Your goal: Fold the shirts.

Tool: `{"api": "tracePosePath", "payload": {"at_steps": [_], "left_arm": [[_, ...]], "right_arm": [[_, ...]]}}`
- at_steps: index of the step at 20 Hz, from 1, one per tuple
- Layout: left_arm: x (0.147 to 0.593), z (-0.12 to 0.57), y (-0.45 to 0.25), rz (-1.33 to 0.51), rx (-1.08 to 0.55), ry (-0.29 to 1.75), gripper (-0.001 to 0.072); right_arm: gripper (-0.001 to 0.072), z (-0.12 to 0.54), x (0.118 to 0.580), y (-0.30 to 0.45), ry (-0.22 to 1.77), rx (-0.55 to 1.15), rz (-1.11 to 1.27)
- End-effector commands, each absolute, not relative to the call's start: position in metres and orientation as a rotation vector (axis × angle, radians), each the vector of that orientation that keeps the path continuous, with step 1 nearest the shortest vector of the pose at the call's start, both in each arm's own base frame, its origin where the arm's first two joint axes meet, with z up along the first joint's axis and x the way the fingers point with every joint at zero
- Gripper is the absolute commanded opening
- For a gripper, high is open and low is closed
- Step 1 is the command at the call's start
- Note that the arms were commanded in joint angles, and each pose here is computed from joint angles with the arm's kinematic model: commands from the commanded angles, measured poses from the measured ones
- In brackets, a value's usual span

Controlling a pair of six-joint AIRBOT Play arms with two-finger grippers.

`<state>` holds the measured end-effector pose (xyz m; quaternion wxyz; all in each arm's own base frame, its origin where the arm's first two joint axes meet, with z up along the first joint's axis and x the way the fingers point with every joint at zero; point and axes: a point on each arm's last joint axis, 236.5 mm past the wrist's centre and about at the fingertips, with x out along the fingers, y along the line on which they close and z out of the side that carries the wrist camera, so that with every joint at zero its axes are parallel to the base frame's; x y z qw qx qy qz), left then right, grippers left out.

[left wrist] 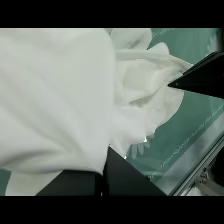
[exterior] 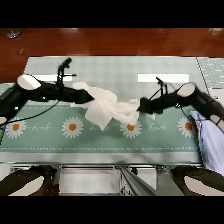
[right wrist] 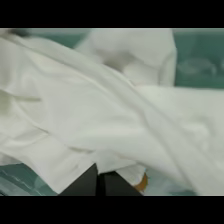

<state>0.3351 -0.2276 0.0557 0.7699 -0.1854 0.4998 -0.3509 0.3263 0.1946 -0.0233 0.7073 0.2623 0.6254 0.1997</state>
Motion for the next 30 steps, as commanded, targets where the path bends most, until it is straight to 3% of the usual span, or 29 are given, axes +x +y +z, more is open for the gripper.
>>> {"api": "tracePosePath", "payload": {"at_steps": [1,3,5,9,13,18,22,26,30], "left_arm": [[0.372,0.153,-0.195,-0.727,-0.382,0.821,0.0017],[0.385,0.236,-0.165,-0.686,-0.345,0.610,0.0017],[0.379,0.316,-0.139,-0.642,-0.295,0.417,0.0017],[0.324,0.437,-0.110,-0.572,-0.179,0.111,0.0017],[0.257,0.491,-0.096,-0.477,-0.072,-0.062,0.0016],[0.206,0.482,-0.100,-0.422,0.007,-0.029,0.0016],[0.208,0.419,-0.110,-0.485,-0.092,0.241,0.0017],[0.265,0.331,-0.095,-0.476,-0.262,0.461,0.0016],[0.351,0.230,-0.111,-0.516,-0.380,0.608,0.0016]], "right_arm": [[0.0017,0.090,0.397,0.174,1.137,0.500,0.510],[0.0017,0.194,0.431,0.158,0.903,0.442,0.527],[0.0017,0.289,0.429,0.151,0.707,0.338,0.558],[0.0017,0.428,0.358,0.144,0.374,0.188,0.596],[0.0017,0.476,0.269,0.114,0.218,0.046,0.490],[0.0017,0.427,0.201,0.107,0.399,0.033,0.473],[0.0017,0.342,0.197,0.120,0.652,0.099,0.530],[0.0017,0.228,0.229,0.125,0.911,0.208,0.516],[0.0017,0.129,0.297,0.102,0.995,0.273,0.340]]}}
